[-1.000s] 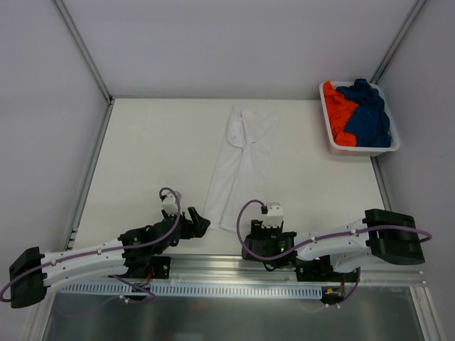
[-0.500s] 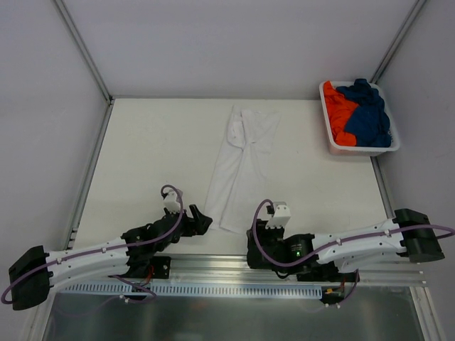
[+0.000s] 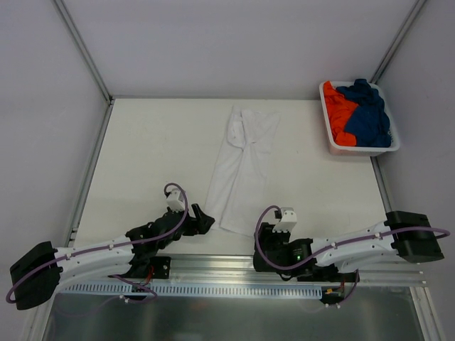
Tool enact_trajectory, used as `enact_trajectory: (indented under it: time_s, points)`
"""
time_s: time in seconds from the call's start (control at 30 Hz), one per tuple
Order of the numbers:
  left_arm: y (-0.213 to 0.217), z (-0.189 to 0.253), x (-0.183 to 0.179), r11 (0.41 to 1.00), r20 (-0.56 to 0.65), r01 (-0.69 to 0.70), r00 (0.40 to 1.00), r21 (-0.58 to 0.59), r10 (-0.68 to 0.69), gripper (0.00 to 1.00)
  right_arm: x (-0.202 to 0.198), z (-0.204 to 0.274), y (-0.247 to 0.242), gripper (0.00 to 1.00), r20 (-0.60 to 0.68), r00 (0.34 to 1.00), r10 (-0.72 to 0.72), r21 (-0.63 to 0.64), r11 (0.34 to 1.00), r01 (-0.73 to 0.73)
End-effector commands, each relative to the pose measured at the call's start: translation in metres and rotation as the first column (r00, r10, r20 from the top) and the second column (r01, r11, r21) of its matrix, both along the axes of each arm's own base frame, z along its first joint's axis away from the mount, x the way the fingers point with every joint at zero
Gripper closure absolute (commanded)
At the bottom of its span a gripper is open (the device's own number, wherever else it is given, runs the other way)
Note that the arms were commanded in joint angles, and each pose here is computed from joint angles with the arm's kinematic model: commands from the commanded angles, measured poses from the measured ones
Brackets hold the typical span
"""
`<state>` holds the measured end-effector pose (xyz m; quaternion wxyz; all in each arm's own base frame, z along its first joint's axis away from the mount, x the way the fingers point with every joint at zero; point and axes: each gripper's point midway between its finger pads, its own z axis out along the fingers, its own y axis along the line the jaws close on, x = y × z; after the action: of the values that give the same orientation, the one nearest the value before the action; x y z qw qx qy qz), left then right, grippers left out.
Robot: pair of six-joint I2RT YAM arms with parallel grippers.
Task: Fold and stack the t-shirts
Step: Fold the tshirt
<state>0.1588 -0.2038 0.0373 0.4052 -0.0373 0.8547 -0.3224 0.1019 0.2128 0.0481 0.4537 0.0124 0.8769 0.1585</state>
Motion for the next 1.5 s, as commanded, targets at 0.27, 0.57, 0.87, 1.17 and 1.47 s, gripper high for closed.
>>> enact_trajectory:
  time_s: [0.27,0.57,0.87,1.17,1.47]
  points:
    - [-0.003,-0.001,0.0,0.999,0.005,0.024,1.0,-0.037,-0.024,0.2,0.002,-0.014,0.015,0.43,-0.005,0.999,-0.046,0.124,0.991,0.046]
    - [-0.002,-0.003,0.0,0.999,0.002,0.021,1.0,-0.031,-0.021,0.2,-0.001,-0.031,0.018,0.41,-0.027,0.998,-0.055,0.142,0.988,0.059]
    - [-0.002,-0.004,0.0,0.999,-0.001,0.023,1.0,-0.035,-0.023,0.2,-0.001,-0.039,0.031,0.4,-0.043,0.998,-0.043,0.146,0.988,0.049]
    - [-0.006,-0.006,-0.001,0.998,-0.012,0.035,0.999,-0.053,-0.036,0.21,-0.002,-0.041,0.041,0.39,-0.056,0.998,-0.024,0.153,0.988,0.032]
    - [-0.003,-0.016,-0.002,1.0,-0.049,0.027,0.998,0.002,-0.027,0.43,-0.002,-0.042,0.042,0.46,-0.062,0.998,-0.019,0.152,0.988,0.028]
